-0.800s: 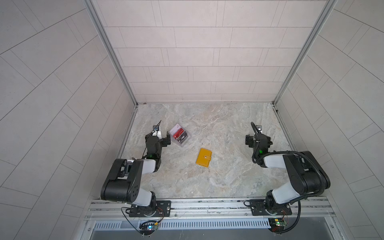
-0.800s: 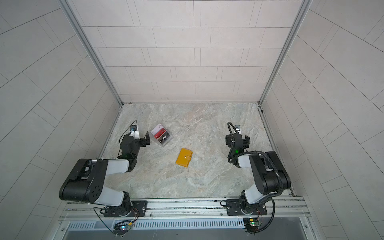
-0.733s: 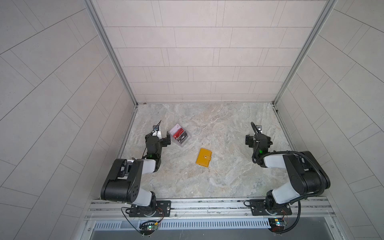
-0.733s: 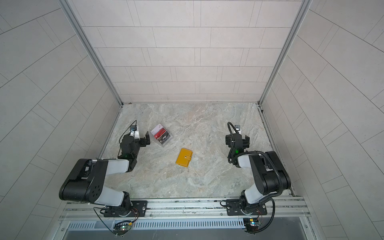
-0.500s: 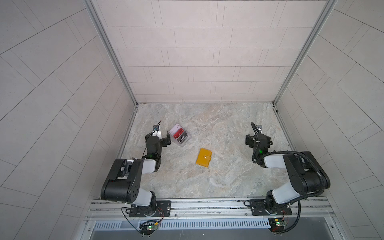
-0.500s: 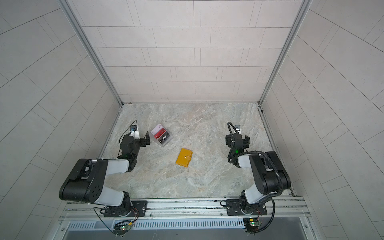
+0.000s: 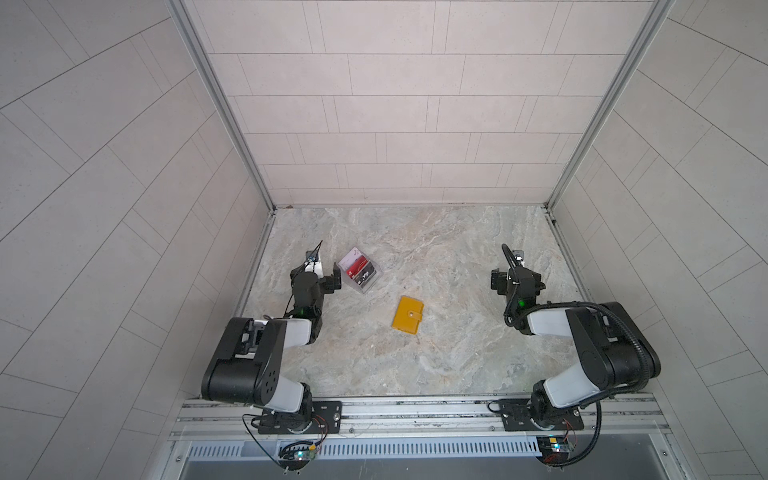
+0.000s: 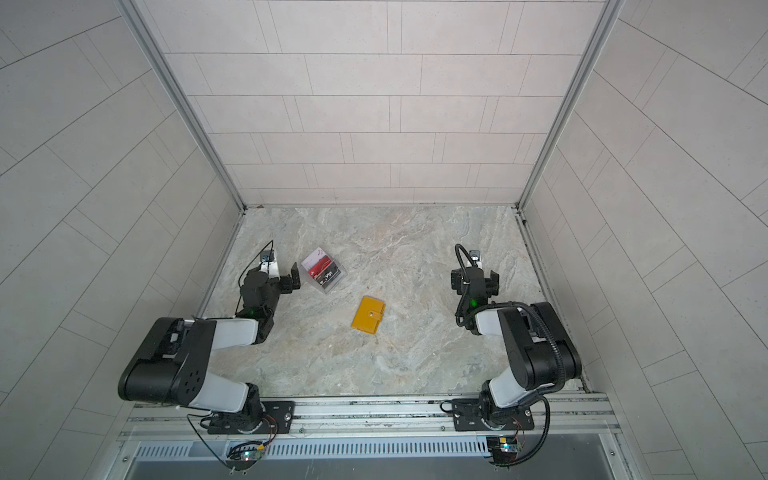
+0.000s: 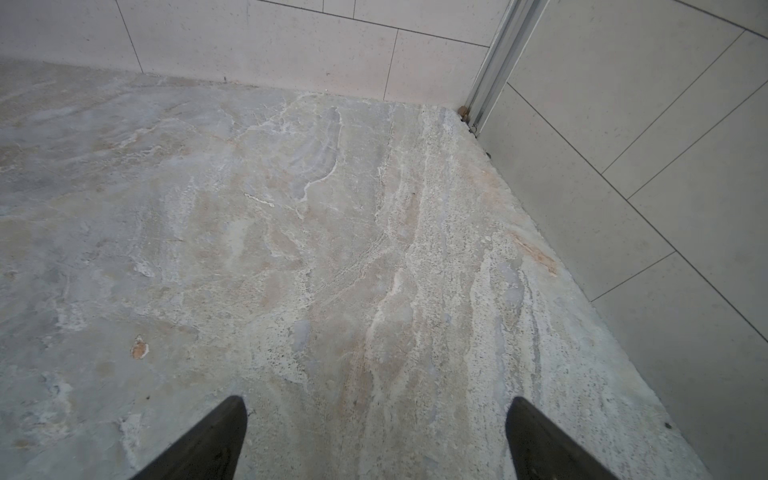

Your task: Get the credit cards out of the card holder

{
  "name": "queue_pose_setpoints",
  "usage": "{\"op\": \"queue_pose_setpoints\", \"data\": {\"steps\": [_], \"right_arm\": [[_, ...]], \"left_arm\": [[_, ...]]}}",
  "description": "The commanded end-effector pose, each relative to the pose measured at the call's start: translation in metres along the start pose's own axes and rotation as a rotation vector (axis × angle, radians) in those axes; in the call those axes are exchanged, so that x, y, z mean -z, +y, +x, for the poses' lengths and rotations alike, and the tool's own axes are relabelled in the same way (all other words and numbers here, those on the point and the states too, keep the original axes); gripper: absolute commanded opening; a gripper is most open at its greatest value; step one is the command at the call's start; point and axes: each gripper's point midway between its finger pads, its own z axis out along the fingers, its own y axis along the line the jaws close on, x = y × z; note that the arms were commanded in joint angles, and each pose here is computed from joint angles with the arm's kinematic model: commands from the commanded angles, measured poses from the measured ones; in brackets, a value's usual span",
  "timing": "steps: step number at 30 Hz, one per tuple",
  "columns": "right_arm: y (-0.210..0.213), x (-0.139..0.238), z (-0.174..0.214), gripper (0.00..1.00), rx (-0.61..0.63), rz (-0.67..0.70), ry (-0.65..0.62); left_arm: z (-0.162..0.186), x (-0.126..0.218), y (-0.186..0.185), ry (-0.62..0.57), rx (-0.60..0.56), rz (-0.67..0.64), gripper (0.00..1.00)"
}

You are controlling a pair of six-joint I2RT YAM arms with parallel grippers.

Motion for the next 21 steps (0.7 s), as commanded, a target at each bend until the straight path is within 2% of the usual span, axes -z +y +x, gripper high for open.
{"op": "queue_pose_setpoints", "data": {"steps": [1,14,18,21], "right_arm": [[-0.002,0.001,-0.006,1.0,-0.001,0.003,-0.012],[-0.002,0.001,-0.006,1.0,0.0,0.003,-0.011],[-0.009,0.004,-0.02,0.99,-0.009,0.035,0.008],[-0.015,0.008,-0.03,0.99,-0.007,0.06,0.074]], "left_arm": [[-0.008,0.0,0.0,-0.023,0.005,0.001,1.0],[-0.009,0.002,-0.001,-0.032,0.007,0.003,1.0],[-0.026,0.009,0.014,-0.013,0.034,-0.075,1.0],[-0.038,0.018,0.019,-0.007,0.047,-0.1,1.0]]}}
